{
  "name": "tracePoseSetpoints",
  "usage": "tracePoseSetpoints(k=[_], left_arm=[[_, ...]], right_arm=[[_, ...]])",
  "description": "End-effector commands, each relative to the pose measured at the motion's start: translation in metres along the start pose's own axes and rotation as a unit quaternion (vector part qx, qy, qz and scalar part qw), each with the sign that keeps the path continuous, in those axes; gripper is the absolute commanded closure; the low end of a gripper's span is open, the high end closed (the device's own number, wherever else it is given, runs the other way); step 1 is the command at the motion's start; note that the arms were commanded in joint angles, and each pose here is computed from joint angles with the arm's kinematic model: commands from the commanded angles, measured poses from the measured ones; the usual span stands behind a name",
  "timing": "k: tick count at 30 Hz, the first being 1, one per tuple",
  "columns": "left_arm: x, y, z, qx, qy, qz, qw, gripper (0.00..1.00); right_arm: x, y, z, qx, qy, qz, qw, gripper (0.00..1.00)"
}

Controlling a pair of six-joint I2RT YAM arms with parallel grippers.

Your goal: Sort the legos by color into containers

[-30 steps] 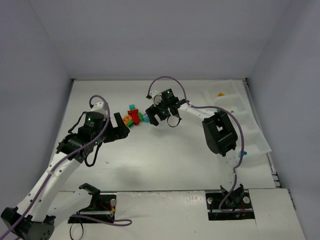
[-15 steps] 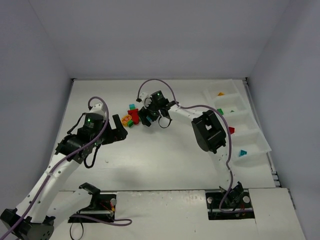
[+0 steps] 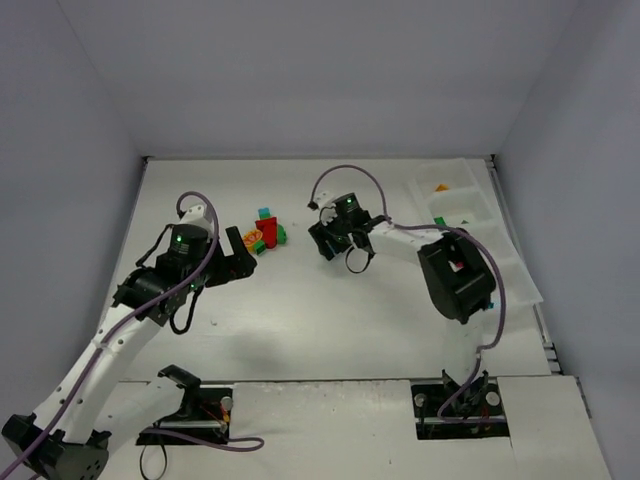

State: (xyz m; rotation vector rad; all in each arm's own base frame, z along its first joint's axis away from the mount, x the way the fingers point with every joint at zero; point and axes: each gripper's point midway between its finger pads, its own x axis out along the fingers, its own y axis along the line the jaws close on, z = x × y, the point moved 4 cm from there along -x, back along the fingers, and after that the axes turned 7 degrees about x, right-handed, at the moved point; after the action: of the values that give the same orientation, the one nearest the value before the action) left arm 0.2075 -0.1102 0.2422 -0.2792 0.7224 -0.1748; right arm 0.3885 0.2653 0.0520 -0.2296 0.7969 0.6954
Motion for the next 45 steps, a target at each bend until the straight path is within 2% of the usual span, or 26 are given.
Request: tracePoseSetpoints(k=[1,2,3,4,5,6,7,9,12,13,18,22,24,26,28,31,32,38,44,45], left_arm=[[0.008,-0.012,0.017,0.003,-0.02,-0.024,1.0,0.1],[0.009,-0.014,0.019,0.003,-0.022,-0.026,0.999,0.1],[0.012,-0.015,0.021,0.007,-0.02,-0.028,0.999,0.1],[0.014,-0.017,0.021,0.009,-0.019,-0.031,0.999,0.1],[0.015,-0.019,0.024,0.01,-0.024,-0.034,0.999,0.1],[0.016,-0.02,0.027,0.01,-0.026,-0.036,0.999,0.1],[0.019,-0.022,0.028,0.01,-0.022,-0.038,0.999,0.1],[0.021,-0.024,0.03,0.012,-0.022,-0.042,0.999,0.1],[0.023,-0.027,0.031,0.015,-0.021,-0.048,0.999,0.1],[0.024,-0.027,0.03,0.014,-0.019,-0.047,0.999,0.1],[0.023,-0.028,0.032,0.014,-0.02,-0.052,0.998,0.1],[0.022,-0.029,0.029,0.015,-0.017,-0.057,0.998,0.1],[0.021,-0.028,0.028,0.015,-0.017,-0.057,0.998,0.1],[0.019,-0.027,0.027,0.015,-0.018,-0.056,0.998,0.1],[0.016,-0.026,0.028,0.014,-0.024,-0.057,0.998,0.1],[0.014,-0.025,0.027,0.014,-0.026,-0.054,0.998,0.1],[0.015,-0.024,0.026,0.014,-0.025,-0.052,0.998,0.1],[0.023,-0.024,0.024,0.016,-0.017,-0.048,0.999,0.1],[0.032,-0.028,0.03,0.022,-0.013,-0.049,0.998,0.1],[0.032,-0.029,0.032,0.024,-0.016,-0.05,0.998,0.1]], right_arm=[[-0.091,-0.037,0.046,0.099,-0.111,-0.107,0.983,1.0],[-0.104,-0.047,0.039,0.122,-0.116,-0.136,0.976,1.0],[-0.114,-0.064,0.011,0.162,-0.099,-0.16,0.969,1.0],[-0.14,-0.073,0.012,0.199,-0.126,-0.185,0.954,1.0],[-0.151,-0.082,0.0,0.221,-0.125,-0.205,0.945,1.0],[-0.161,-0.092,-0.031,0.244,-0.1,-0.245,0.933,1.0],[-0.188,-0.108,-0.038,0.27,-0.122,-0.275,0.915,1.0],[-0.211,-0.12,-0.067,0.32,-0.114,-0.315,0.886,1.0],[-0.259,-0.139,-0.108,0.409,-0.142,-0.381,0.817,1.0],[-0.284,-0.148,-0.12,0.434,-0.173,-0.403,0.787,1.0],[-0.32,-0.165,-0.15,0.504,-0.181,-0.475,0.698,1.0],[-0.319,-0.182,-0.175,0.554,-0.16,-0.503,0.644,0.95],[-0.314,-0.186,-0.181,0.57,-0.152,-0.498,0.635,0.91],[-0.31,-0.19,-0.187,0.586,-0.143,-0.497,0.624,0.8],[-0.309,-0.191,-0.19,0.596,-0.143,-0.497,0.614,0.79],[-0.309,-0.19,-0.191,0.598,-0.142,-0.495,0.614,0.56],[-0.308,-0.191,-0.189,0.597,-0.142,-0.492,0.617,0.41],[-0.312,-0.191,-0.163,0.574,-0.162,-0.462,0.656,0.22],[-0.314,-0.181,-0.151,0.558,-0.172,-0.452,0.674,0.18],[-0.314,-0.181,-0.146,0.548,-0.174,-0.45,0.683,0.18]])
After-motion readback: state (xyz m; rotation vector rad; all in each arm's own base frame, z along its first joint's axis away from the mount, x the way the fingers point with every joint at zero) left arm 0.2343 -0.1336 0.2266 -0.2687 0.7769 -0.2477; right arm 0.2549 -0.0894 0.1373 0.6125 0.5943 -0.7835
